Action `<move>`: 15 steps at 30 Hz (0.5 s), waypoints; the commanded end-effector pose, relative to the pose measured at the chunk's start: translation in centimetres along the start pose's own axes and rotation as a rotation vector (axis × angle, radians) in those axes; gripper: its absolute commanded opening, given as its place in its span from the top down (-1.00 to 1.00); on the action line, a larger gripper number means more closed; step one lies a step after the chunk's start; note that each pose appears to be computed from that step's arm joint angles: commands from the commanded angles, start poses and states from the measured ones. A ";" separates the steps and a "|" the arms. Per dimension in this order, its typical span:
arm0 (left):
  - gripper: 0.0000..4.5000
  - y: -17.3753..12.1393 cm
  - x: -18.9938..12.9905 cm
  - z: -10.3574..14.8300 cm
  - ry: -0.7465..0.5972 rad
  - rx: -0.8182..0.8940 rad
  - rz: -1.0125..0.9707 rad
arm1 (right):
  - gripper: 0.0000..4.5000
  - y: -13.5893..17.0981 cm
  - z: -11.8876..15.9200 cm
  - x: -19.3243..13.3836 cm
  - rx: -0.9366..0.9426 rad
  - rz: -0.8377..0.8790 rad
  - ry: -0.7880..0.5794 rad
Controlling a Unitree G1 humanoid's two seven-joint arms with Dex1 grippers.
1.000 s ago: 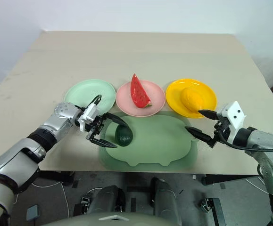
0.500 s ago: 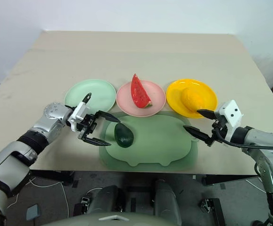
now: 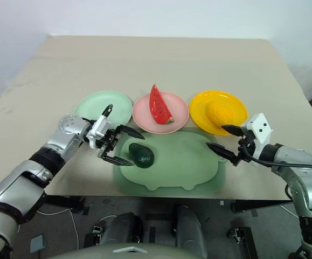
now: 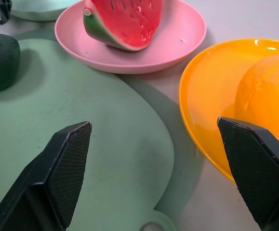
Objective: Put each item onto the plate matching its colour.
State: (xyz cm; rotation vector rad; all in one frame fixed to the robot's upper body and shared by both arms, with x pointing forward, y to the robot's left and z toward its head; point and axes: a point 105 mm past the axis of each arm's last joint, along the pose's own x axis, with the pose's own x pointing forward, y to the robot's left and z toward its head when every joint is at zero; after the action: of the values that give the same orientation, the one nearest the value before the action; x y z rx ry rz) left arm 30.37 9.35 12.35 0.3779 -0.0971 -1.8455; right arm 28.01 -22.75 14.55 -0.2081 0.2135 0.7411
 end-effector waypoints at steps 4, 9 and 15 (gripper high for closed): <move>-1.00 0.4 1.1 -0.5 0.012 0.003 -0.018 | -0.96 0.0 0.7 0.0 -0.006 -0.017 -0.029; -1.00 0.4 1.8 -1.3 0.000 -0.025 -0.010 | -0.96 0.3 0.5 -0.2 -0.020 -0.018 -0.036; -1.00 0.2 2.0 -1.6 -0.001 -0.036 -0.009 | -0.96 0.9 0.6 -0.5 -0.081 0.008 -0.056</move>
State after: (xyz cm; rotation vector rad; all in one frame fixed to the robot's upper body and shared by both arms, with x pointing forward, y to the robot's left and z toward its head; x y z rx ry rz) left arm 30.41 7.50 9.99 0.3455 -0.0314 -1.8628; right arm 27.28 -22.59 13.79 -0.2172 0.1977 0.7460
